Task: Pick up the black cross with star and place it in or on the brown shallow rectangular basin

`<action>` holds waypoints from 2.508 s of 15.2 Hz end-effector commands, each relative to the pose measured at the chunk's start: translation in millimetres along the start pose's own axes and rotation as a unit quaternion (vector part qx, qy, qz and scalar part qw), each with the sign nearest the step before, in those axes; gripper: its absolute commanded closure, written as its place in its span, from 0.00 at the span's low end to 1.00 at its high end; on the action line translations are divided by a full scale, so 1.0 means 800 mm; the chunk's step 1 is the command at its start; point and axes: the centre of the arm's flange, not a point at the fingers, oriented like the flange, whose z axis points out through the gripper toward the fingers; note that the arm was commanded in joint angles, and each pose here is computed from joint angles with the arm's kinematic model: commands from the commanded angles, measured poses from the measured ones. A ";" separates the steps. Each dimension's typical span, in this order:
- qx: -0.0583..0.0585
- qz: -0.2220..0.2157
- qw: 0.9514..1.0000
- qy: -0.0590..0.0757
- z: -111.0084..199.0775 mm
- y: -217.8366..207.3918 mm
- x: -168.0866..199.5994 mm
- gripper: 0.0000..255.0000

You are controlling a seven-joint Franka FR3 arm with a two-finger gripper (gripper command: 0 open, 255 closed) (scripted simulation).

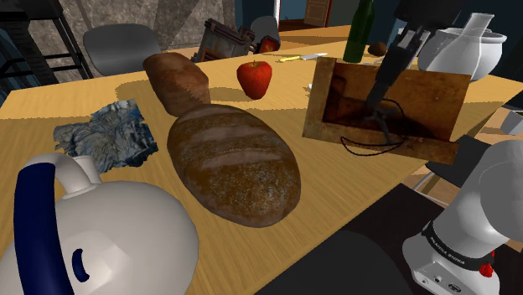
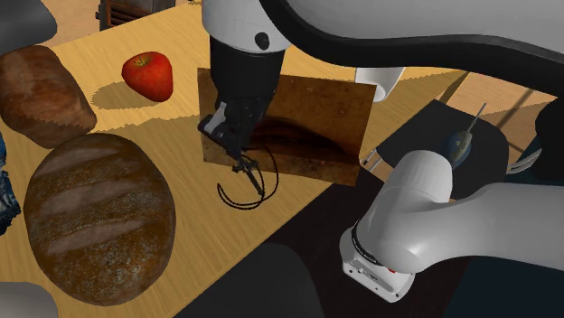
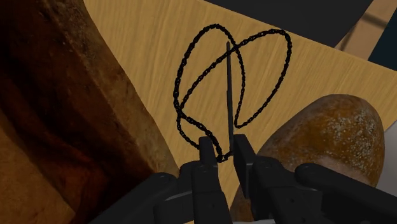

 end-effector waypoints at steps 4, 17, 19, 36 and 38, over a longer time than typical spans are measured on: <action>0.000 0.000 1.000 -0.001 -0.033 -0.008 0.006 1.00; 0.000 0.000 1.000 -0.001 -0.107 0.011 0.012 1.00; 0.000 0.000 1.000 -0.001 -0.116 0.043 0.009 1.00; 0.000 0.000 1.000 -0.001 -0.159 0.277 -0.015 1.00; 0.000 0.000 1.000 -0.001 -0.146 0.279 -0.017 1.00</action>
